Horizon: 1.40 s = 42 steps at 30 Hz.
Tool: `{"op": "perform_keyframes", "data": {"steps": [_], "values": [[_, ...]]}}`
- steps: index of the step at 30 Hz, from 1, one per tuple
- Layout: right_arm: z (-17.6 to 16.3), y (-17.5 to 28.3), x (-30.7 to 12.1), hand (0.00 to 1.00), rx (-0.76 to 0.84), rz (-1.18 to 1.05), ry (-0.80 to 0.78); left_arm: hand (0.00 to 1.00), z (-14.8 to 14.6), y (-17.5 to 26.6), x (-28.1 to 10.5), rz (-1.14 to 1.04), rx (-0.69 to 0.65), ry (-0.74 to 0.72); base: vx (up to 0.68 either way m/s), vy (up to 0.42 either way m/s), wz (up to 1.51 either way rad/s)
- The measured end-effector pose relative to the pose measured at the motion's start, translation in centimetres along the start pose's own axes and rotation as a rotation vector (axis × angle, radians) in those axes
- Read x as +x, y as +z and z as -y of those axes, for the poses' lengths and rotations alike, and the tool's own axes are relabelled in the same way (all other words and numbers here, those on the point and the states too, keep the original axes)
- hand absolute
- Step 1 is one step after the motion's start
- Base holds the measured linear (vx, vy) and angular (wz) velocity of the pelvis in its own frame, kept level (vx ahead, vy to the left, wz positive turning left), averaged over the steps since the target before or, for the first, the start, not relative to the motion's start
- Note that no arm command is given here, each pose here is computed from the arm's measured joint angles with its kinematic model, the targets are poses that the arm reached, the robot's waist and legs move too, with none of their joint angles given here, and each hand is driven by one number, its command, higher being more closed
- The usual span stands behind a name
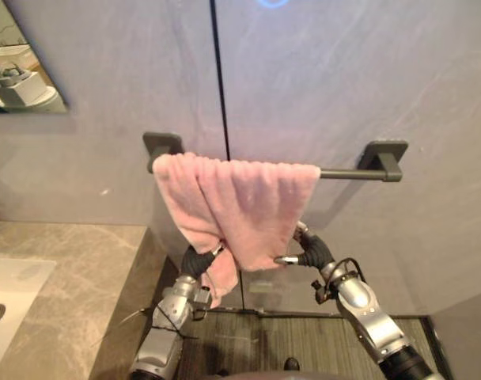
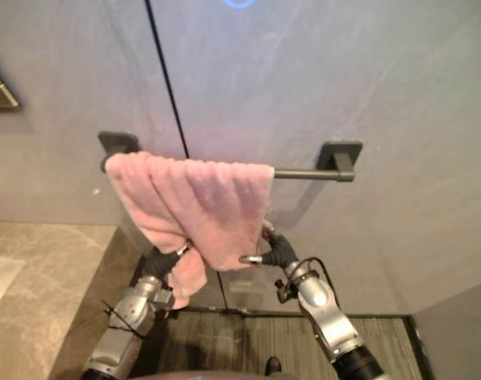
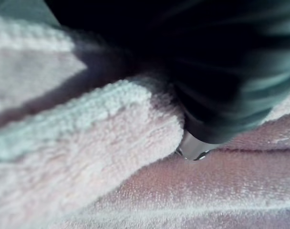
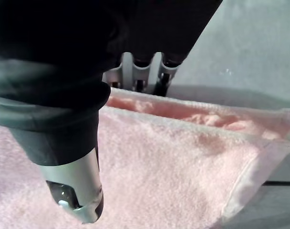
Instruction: Organize washtable
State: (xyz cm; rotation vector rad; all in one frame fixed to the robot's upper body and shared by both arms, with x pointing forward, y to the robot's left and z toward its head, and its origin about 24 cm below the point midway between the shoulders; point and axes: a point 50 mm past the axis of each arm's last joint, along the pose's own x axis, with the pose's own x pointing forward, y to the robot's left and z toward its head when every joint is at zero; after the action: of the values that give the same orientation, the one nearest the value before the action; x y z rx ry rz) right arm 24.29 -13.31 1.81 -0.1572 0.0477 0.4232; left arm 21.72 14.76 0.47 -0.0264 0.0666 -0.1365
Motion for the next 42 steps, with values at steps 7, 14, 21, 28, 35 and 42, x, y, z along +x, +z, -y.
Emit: {"op": "perform_keyframes", "data": {"steps": [7,14,21,28,35,42], "values": [[-0.5,0.1,1.2,1.00,0.030,0.006,-0.009,1.00,0.4,0.0,0.0,-0.001,-0.004,-0.013,-0.02,-0.002,0.11],[-0.8,0.3,1.5,1.00,0.054,0.021,-0.033,1.00,0.6,0.0,0.1,0.002,-0.019,-0.010,-0.03,-0.003,0.02],[-0.6,0.3,1.4,1.00,0.096,0.031,-0.077,1.00,0.7,0.1,0.2,0.011,-0.027,-0.004,0.00,0.000,0.00],[-0.6,0.1,0.9,1.00,0.116,0.033,-0.130,1.00,1.5,1.4,0.5,0.070,-0.064,-0.011,-0.01,0.001,-0.03],[0.0,1.2,0.2,1.00,0.087,0.090,-0.178,1.00,2.2,2.6,0.7,0.124,-0.097,-0.017,0.01,0.004,-0.09],[0.2,2.3,-0.5,1.00,0.086,0.152,-0.229,1.00,2.5,3.6,0.9,0.169,-0.104,-0.029,0.00,0.002,-0.03]]}}
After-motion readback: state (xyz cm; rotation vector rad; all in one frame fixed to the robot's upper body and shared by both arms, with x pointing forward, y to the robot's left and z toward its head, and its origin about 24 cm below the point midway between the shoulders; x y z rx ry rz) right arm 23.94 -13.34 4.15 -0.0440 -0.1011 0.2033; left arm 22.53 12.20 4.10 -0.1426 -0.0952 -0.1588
